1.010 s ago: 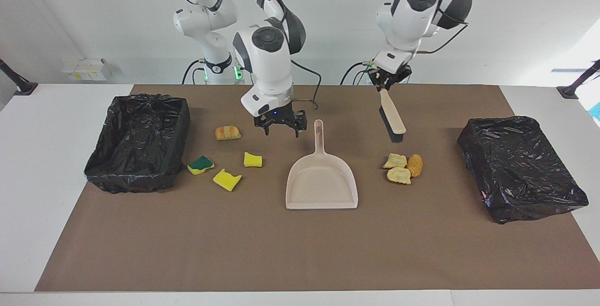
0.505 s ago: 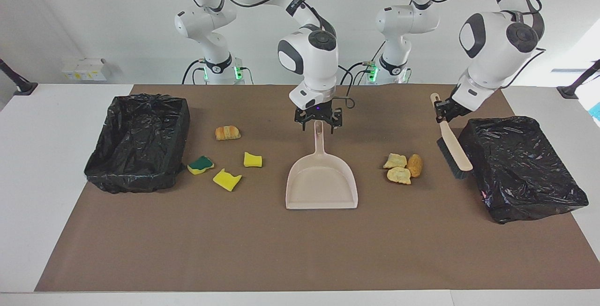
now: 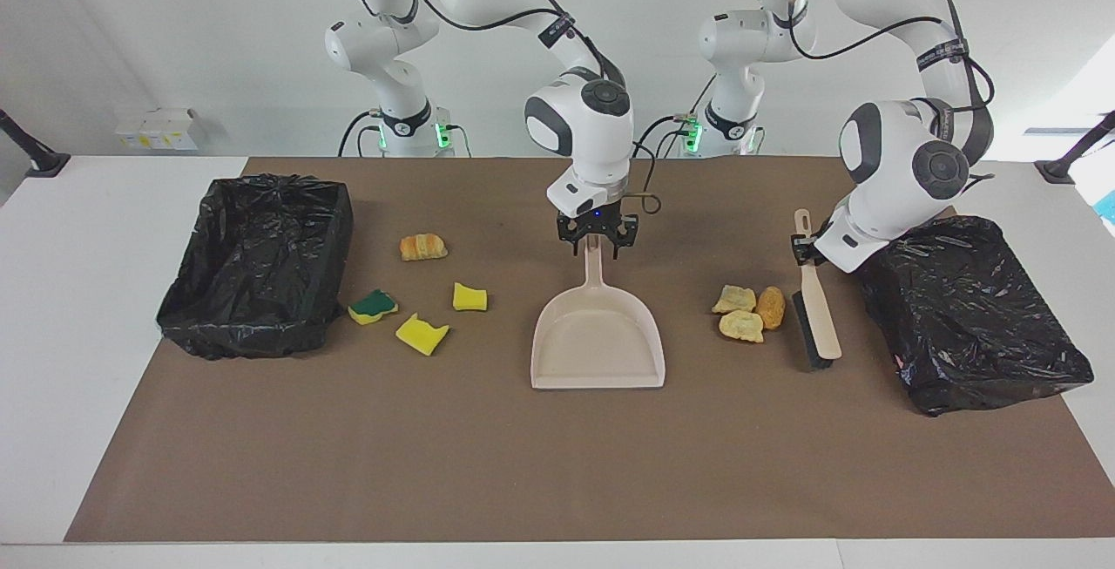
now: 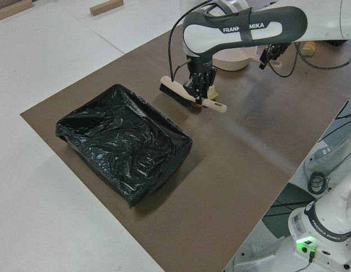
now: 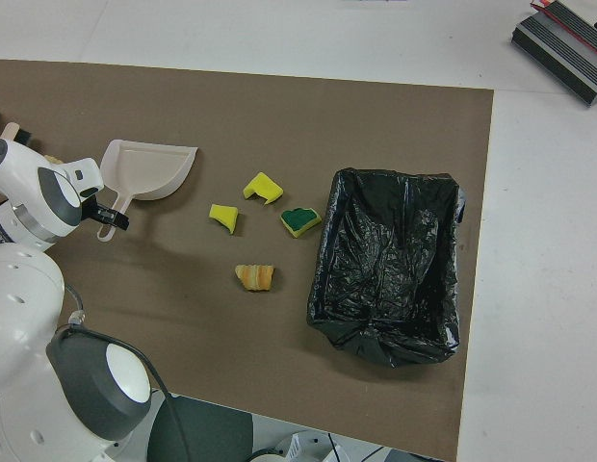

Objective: Sweep and dump trash in bin
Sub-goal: 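Place the brush behind the bread while the right gripper drags the dustpan closer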

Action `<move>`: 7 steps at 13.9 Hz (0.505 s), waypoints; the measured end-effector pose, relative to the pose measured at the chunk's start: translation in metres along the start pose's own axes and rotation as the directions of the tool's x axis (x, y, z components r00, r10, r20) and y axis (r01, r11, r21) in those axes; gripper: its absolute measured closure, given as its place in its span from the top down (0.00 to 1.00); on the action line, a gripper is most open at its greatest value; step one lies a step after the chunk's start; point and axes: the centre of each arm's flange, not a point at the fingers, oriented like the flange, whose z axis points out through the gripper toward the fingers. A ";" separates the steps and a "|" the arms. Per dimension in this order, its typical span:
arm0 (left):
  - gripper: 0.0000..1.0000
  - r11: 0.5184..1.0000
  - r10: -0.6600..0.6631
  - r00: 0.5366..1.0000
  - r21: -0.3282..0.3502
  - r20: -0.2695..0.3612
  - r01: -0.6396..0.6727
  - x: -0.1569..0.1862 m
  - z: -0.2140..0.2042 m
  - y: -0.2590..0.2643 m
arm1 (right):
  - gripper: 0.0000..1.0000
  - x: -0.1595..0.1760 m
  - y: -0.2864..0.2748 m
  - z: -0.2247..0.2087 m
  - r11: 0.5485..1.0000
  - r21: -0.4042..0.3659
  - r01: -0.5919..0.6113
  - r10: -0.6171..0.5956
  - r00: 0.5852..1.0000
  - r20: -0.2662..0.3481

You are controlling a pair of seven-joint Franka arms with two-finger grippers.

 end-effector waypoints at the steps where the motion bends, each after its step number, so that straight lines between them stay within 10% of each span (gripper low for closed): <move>1: 0.25 1.000 0.011 1.000 0.002 0.003 -0.011 0.000 0.001 0.006 | 0.47 0.000 0.000 0.000 1.000 -0.004 0.006 -0.006 1.000 -0.006; 7: 0.25 0.998 -0.023 0.999 -0.062 0.030 0.025 -0.019 0.024 0.045 | 0.33 0.003 0.004 -0.025 0.999 -0.038 0.034 -0.034 0.999 -0.001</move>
